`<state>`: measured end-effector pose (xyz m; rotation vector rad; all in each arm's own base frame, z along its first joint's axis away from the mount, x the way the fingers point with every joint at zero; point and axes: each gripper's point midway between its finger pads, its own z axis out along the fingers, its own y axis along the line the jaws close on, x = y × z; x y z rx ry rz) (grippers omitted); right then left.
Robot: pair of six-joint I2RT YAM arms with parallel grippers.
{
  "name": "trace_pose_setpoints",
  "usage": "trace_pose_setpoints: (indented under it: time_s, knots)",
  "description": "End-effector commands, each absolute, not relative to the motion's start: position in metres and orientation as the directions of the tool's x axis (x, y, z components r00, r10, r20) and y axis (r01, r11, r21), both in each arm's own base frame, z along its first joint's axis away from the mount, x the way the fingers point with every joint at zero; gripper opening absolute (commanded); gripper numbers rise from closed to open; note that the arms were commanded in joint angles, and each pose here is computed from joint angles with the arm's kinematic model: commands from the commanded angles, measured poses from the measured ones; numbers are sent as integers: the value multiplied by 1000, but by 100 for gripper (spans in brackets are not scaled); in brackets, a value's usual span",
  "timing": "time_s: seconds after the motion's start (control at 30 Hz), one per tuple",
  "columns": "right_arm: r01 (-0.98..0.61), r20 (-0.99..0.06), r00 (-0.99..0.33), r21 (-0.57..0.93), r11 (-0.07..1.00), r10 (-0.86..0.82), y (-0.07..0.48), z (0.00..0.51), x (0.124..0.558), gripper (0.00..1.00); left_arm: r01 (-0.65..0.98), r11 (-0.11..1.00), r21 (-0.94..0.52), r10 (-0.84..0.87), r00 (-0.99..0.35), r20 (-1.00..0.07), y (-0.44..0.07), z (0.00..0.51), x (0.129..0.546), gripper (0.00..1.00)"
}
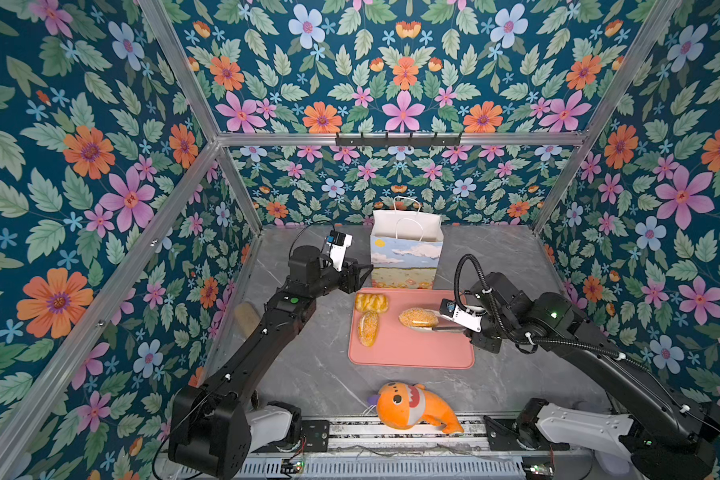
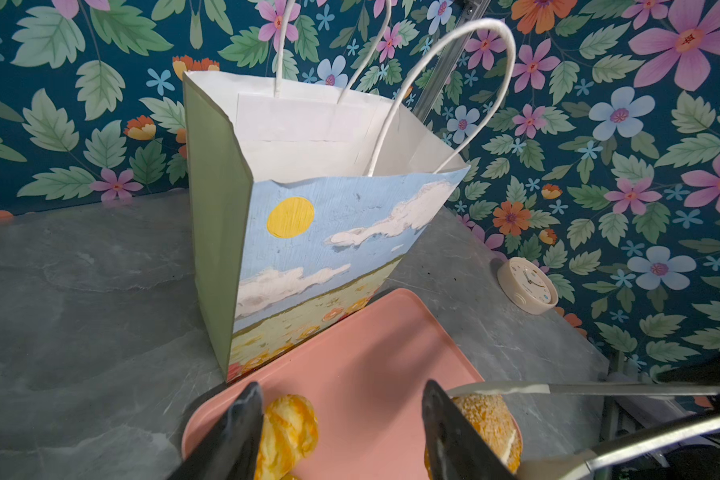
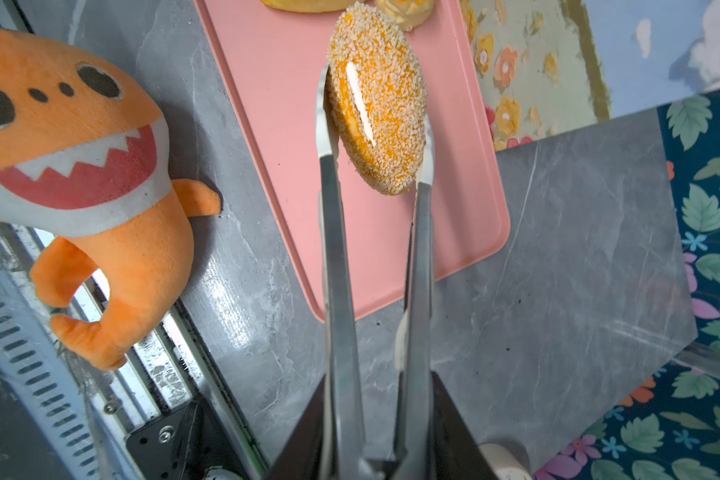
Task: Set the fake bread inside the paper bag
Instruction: 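Lift the sugar-coated bun with the tongs and carry it toward the bag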
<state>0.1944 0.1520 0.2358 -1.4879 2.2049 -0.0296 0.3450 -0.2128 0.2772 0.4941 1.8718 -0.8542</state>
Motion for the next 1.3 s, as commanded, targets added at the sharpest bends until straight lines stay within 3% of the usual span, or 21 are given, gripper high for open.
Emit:
trace_pose_setpoints:
  time_s: [0.0, 0.43, 1.03, 1.27]
  knots:
    - [-825, -329, -406, -268, 497, -853, 127, 240, 190, 28, 674, 657, -338, -44, -412, -910, -215, 286, 347, 62]
    - [-678, -360, -539, -351, 646, -761, 73, 281, 213, 29, 668, 659, -345, -44, -423, -905, -218, 288, 354, 62]
    - [-499, -491, -605, -381, 779, -627, 36, 331, 257, 30, 624, 704, -339, -58, -425, -903, -216, 309, 382, 63]
    - [-489, -560, -578, -344, 801, -594, 46, 346, 281, 31, 604, 719, -344, -73, -427, -901, -214, 312, 391, 63]
